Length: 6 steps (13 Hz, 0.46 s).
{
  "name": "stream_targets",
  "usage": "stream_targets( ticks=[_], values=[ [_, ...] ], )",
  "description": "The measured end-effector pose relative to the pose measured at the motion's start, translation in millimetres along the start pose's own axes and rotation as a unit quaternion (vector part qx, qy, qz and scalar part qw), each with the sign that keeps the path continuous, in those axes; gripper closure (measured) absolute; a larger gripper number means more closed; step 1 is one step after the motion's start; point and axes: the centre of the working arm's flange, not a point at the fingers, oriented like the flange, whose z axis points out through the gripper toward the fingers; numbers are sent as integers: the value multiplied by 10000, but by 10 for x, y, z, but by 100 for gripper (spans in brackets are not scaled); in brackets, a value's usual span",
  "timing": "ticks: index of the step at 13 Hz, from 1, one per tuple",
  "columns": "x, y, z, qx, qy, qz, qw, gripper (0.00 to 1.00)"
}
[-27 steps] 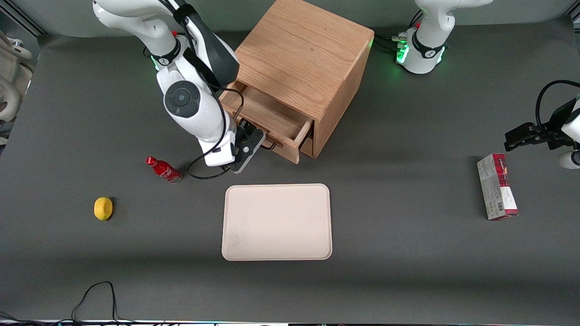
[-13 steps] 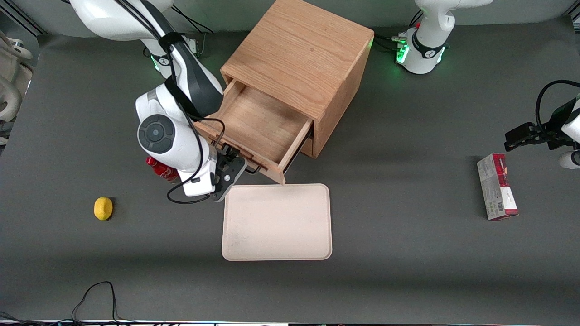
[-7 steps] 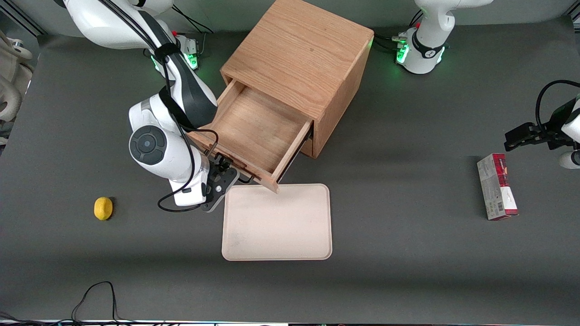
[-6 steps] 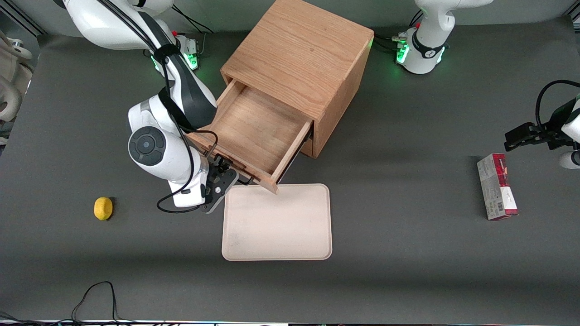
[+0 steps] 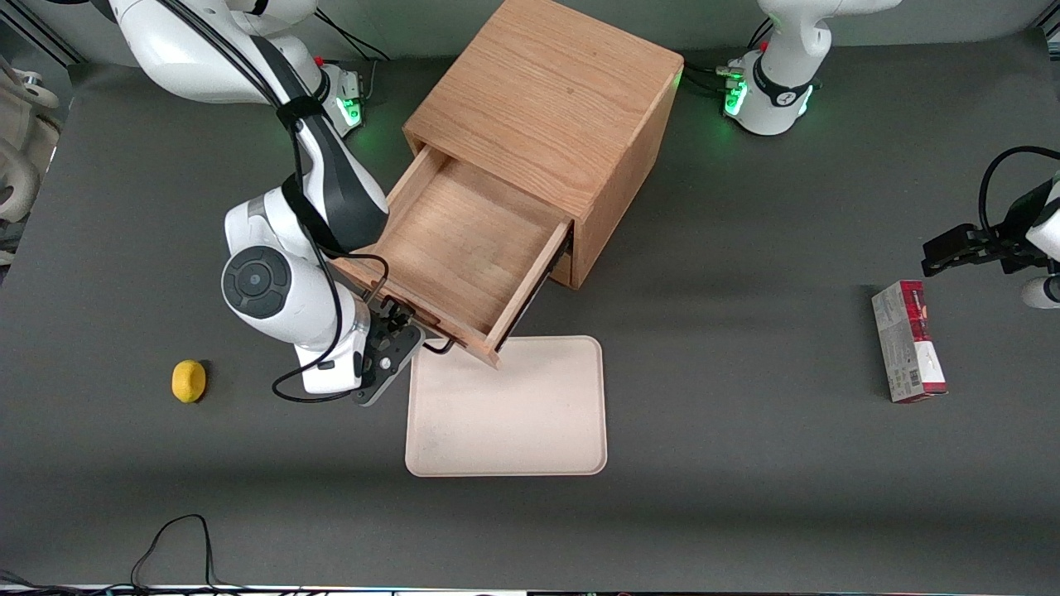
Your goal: Open upper drawer
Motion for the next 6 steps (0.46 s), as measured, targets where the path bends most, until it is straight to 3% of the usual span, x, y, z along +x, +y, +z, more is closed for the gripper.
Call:
stream_targets(
  ticks=[6],
  values=[
    [48, 34, -341, 7, -11, -3, 10000, 0]
  ],
)
